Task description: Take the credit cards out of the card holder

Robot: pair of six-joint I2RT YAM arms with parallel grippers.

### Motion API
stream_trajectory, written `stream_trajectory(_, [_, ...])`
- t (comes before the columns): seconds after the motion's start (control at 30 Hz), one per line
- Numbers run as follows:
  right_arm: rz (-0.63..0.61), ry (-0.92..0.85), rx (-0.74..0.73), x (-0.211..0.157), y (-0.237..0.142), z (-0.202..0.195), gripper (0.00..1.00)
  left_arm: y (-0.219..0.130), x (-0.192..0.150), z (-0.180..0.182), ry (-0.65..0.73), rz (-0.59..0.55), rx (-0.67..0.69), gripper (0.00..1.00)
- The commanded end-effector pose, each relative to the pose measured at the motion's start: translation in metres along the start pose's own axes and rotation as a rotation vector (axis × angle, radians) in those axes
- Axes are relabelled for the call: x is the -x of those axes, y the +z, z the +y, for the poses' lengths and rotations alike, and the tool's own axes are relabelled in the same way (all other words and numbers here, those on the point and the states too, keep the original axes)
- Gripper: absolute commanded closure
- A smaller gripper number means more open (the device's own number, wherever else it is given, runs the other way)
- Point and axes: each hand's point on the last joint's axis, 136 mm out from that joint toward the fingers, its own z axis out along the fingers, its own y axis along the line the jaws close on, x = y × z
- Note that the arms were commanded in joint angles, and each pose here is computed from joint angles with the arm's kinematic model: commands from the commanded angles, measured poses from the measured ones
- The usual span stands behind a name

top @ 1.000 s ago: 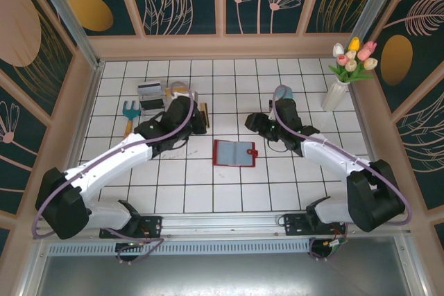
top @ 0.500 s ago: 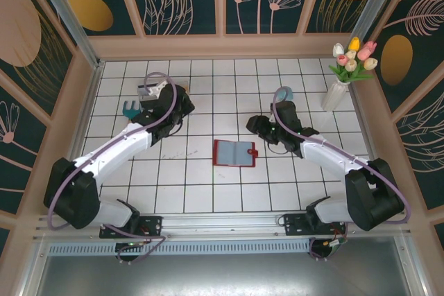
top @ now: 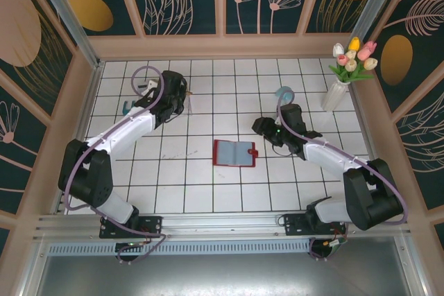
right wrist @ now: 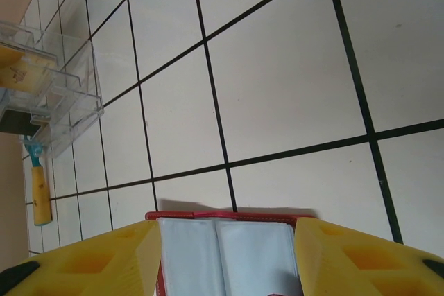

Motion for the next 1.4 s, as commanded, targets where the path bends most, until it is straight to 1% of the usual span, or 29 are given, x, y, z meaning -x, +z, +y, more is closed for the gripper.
stream_trajectory(0.0, [-0.011,0.001,0.036,0.006,0.0,0.001,0.45,0.0,0.008,0.022,-0.186,-0.058,0.133,1.0])
stream_trajectory(0.1, [-0.009,0.001,0.031,0.007,-0.001,-0.003,0.45,0.0,0.012,0.032,-0.209,-0.097,0.241,1.0])
stream_trajectory(0.17, [-0.005,0.002,0.034,0.008,-0.001,-0.005,0.45,0.002,0.014,0.032,-0.197,-0.114,0.28,1.0])
stream_trajectory(0.23, [-0.002,0.004,0.033,0.008,-0.001,-0.007,0.45,0.012,0.011,0.041,-0.201,-0.119,0.327,1.0])
stream_trajectory(0.4, [0.002,0.008,0.038,0.009,-0.001,-0.007,0.45,0.025,0.013,0.037,-0.227,-0.136,0.338,1.0])
stream_trajectory(0.73, [0.008,0.008,0.039,0.009,-0.002,-0.008,0.44,0.036,0.022,0.024,-0.256,-0.188,0.368,1.0])
stream_trajectory(1.03, [-0.006,-0.007,0.048,0.008,-0.008,-0.008,0.18,0.052,0.029,0.018,-0.292,-0.188,0.376,1.0])
stream_trajectory(1.1, [-0.013,-0.016,0.045,0.008,-0.009,-0.009,0.14,0.055,0.029,0.019,-0.3,-0.185,0.384,1.0])
stream_trajectory(1.27, [-0.023,-0.022,0.04,0.01,-0.011,-0.01,0.1,0.056,0.035,0.018,-0.314,-0.209,0.383,1.0])
stream_trajectory(1.37, [-0.019,-0.02,0.036,0.009,-0.011,-0.011,0.09,0.062,0.034,0.02,-0.328,-0.188,0.391,1.0])
